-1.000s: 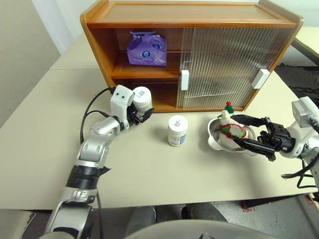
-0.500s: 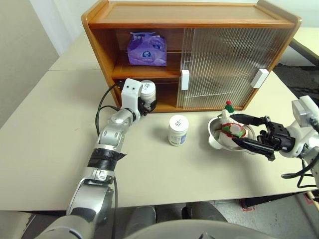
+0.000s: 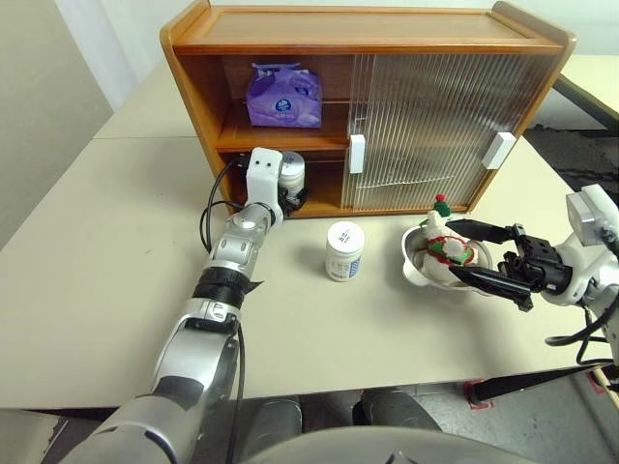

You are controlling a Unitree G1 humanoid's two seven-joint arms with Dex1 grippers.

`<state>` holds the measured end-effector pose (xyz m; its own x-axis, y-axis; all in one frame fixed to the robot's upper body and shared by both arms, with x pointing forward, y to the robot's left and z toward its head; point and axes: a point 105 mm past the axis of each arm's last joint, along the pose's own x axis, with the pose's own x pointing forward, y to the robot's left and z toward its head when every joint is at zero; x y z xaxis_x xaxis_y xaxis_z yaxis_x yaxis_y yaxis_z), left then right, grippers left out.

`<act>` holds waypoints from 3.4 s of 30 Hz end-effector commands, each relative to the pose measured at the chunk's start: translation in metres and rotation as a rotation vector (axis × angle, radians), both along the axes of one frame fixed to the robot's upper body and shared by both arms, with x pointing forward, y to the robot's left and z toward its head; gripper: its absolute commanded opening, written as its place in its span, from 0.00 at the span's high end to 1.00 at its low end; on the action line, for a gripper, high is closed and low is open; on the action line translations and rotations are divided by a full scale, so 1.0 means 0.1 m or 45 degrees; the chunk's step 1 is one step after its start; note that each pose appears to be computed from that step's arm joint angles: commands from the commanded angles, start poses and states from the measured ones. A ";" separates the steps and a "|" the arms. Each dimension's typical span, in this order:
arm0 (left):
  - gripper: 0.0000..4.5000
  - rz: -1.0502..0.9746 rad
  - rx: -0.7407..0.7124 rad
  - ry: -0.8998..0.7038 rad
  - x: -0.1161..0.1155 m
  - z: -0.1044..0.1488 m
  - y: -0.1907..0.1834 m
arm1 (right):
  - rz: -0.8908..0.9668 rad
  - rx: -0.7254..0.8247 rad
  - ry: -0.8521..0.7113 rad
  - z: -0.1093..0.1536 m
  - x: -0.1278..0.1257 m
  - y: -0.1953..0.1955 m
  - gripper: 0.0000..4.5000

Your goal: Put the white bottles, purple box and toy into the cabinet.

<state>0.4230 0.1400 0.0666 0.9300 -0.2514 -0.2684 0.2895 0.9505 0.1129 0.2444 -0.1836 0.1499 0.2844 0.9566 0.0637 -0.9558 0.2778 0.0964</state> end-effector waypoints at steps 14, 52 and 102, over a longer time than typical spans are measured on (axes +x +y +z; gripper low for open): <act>0.29 0.108 -0.205 0.012 0.10 0.04 -0.02 | -0.017 0.006 -0.019 0.05 0.00 0.01 0.00; 0.01 0.146 -0.193 0.090 0.06 -0.15 -0.02 | -0.037 0.014 -0.034 0.03 0.03 0.00 0.00; 0.99 0.246 0.091 -0.135 -0.15 0.08 0.24 | -0.004 0.005 -0.037 0.04 0.06 0.05 0.00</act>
<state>0.4039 0.1653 0.0721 0.9823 -0.0482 -0.1812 0.0816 0.9800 0.1817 0.2518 -0.1795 0.1533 0.2885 0.9538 0.0835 -0.9563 0.2828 0.0742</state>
